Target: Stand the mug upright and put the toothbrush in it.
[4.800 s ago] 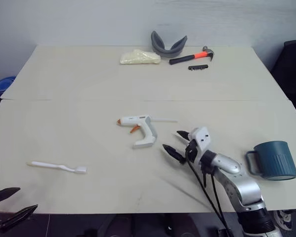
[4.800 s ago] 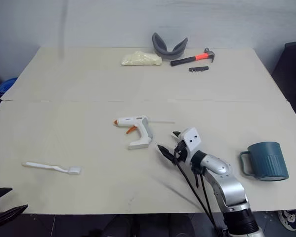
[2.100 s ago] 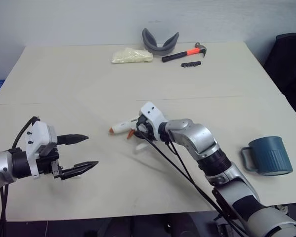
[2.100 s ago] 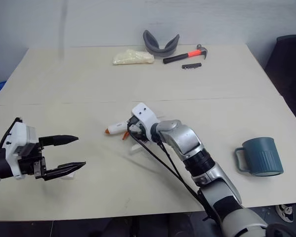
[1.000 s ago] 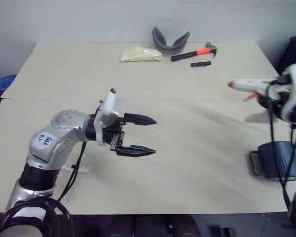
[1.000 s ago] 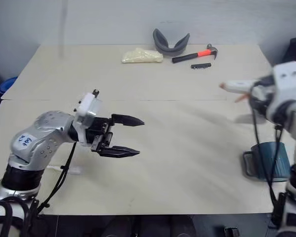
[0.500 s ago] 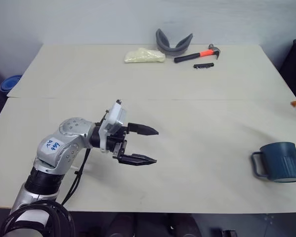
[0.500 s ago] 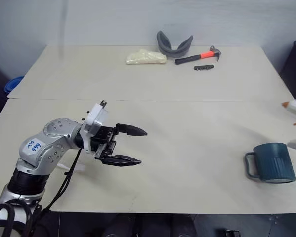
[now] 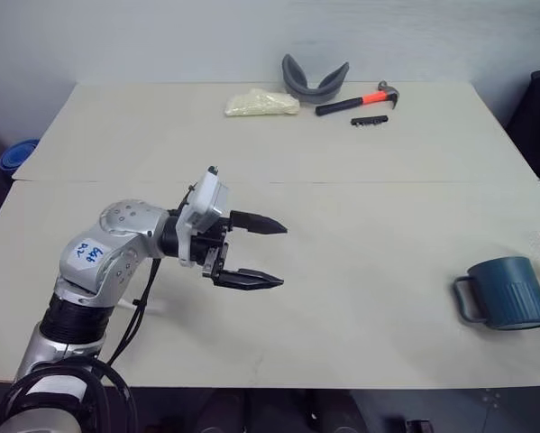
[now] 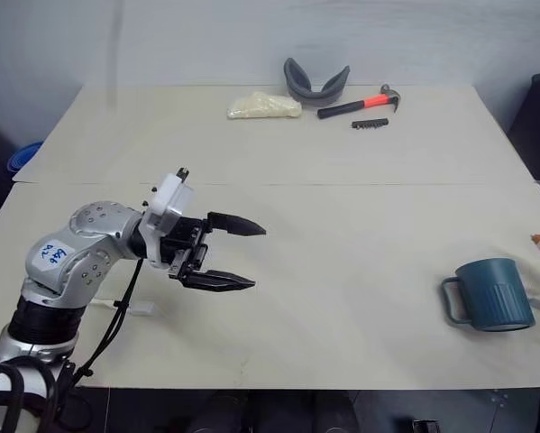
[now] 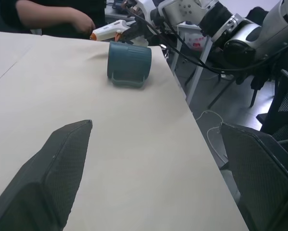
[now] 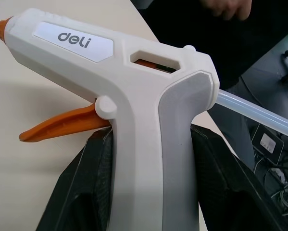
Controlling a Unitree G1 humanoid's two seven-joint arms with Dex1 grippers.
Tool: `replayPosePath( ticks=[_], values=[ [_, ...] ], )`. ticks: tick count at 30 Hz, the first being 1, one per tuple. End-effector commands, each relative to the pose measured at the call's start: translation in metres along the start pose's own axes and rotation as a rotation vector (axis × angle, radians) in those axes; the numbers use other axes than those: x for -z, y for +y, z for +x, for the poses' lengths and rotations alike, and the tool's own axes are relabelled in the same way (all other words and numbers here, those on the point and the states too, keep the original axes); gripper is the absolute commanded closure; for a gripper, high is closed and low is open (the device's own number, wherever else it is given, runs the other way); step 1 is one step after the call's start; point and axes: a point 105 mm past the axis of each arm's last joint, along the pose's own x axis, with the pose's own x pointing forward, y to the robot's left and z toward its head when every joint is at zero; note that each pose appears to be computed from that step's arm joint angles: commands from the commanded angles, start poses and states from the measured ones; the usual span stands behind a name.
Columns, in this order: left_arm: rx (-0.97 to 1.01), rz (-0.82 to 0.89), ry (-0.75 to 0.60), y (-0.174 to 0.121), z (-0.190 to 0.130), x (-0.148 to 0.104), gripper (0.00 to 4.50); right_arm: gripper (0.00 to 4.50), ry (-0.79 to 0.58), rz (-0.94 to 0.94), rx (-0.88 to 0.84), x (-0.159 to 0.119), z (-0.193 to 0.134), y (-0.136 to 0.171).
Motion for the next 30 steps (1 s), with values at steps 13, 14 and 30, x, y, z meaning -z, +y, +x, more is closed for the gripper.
replayPosePath(
  ticks=[13, 14, 30],
  values=[
    [-0.052, 0.036, 0.040, -0.004, -0.013, -0.004, 0.00, 0.02, -0.142, -0.153, -0.114, -0.041, -0.002, 0.028],
    [-0.056, 0.036, 0.045, -0.005, -0.014, -0.003, 0.00, 0.02, -0.148, -0.187, -0.138, -0.044, -0.006, 0.032],
    [-0.234, 0.048, 0.538, -0.034, -0.136, 0.028, 0.00, 0.02, -0.358, -0.660, -1.468, -0.103, -0.179, 0.219]
  ],
)
